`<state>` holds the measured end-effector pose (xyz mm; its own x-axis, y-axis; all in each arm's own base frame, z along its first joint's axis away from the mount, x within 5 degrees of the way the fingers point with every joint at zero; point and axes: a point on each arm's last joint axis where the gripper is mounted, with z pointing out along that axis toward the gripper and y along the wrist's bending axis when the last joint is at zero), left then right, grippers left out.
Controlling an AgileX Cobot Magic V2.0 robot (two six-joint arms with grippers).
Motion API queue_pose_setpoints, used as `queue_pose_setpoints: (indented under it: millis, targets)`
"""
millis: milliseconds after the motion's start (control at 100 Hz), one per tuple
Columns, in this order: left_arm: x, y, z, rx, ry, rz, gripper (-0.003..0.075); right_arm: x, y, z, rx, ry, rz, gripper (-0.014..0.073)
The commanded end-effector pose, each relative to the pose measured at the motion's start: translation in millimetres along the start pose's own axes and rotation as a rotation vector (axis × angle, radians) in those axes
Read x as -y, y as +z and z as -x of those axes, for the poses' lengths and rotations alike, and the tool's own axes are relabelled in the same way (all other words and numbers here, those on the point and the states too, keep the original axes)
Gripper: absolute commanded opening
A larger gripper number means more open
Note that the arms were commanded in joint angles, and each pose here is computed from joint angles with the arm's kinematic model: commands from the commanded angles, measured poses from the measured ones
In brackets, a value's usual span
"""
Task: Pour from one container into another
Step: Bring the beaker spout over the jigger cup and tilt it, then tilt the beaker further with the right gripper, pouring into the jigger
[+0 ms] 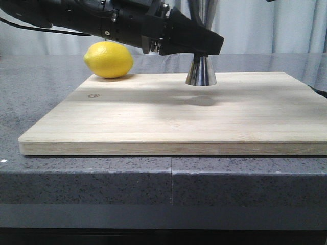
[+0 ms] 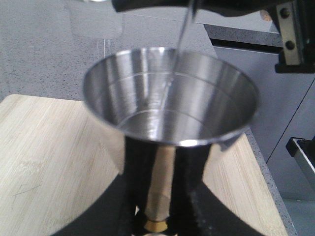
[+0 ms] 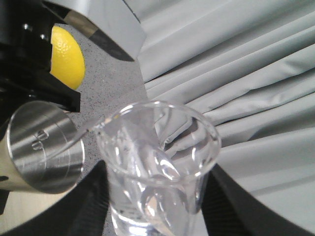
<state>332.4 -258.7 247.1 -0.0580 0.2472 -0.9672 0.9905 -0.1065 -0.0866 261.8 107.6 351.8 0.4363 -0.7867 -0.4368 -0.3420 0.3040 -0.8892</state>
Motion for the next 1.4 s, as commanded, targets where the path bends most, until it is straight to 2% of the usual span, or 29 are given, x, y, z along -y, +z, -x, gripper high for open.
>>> queue_pose_setpoints:
  millis: [0,1390]
  targets:
    - [16.9,-9.2,42.2,0.127,0.058,-0.060,-0.0021,18.4,-9.4,12.7,0.049,-0.018,-0.064,0.0229]
    - [18.1,-9.3,42.4,0.129,0.060,-0.073,-0.0021,15.6,-9.1,8.6,0.002,-0.141,-0.033,0.0229]
